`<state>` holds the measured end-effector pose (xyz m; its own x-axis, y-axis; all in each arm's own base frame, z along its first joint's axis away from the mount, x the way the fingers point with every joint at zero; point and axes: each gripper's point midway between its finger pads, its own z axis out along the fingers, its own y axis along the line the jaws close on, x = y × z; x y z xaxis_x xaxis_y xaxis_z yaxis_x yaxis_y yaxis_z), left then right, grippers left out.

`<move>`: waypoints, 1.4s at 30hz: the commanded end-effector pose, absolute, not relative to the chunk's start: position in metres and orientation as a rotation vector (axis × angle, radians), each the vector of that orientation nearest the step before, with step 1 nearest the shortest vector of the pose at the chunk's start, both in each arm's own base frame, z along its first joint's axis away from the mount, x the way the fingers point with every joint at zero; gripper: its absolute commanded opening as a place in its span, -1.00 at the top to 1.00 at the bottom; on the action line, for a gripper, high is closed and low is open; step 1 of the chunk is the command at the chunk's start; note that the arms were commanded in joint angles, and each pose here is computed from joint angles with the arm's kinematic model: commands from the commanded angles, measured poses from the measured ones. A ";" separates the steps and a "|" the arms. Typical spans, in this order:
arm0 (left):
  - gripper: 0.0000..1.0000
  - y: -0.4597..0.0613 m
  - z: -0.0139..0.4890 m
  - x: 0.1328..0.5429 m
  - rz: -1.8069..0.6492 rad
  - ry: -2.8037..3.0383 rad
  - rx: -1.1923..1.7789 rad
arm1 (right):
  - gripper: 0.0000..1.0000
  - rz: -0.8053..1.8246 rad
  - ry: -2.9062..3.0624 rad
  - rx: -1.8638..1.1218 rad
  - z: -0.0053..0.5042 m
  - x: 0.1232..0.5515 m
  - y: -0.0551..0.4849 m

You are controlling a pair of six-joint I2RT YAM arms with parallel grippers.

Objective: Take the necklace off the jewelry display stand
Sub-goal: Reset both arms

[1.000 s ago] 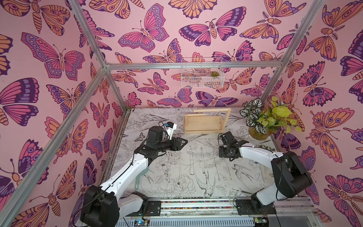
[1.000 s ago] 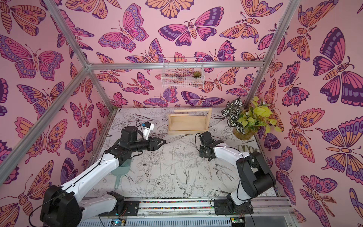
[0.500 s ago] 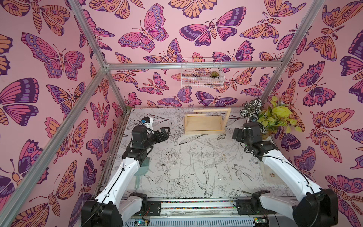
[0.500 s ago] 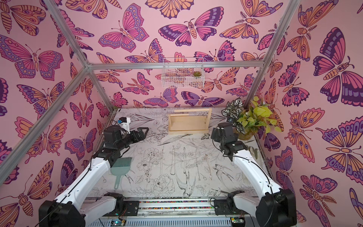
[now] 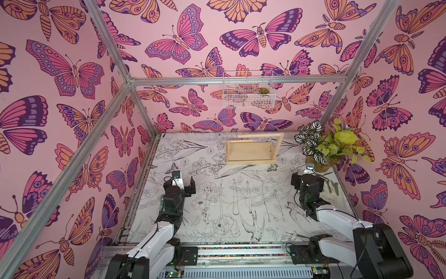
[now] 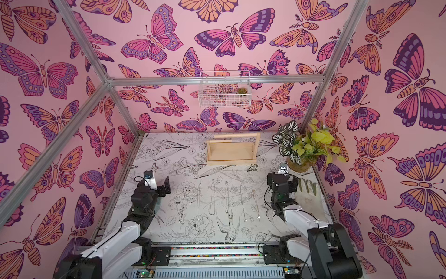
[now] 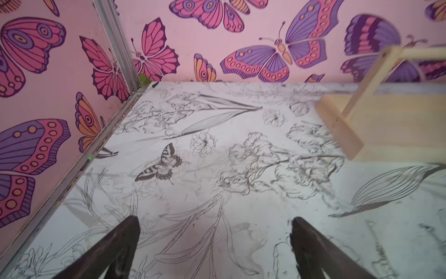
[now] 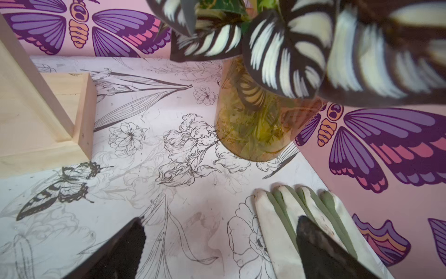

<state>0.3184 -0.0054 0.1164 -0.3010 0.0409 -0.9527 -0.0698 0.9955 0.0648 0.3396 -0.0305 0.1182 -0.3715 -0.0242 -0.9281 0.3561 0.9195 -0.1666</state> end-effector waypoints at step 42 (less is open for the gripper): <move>-0.98 0.005 0.088 0.393 -0.013 1.938 0.000 | -0.99 -0.233 1.898 0.233 0.099 0.387 -0.029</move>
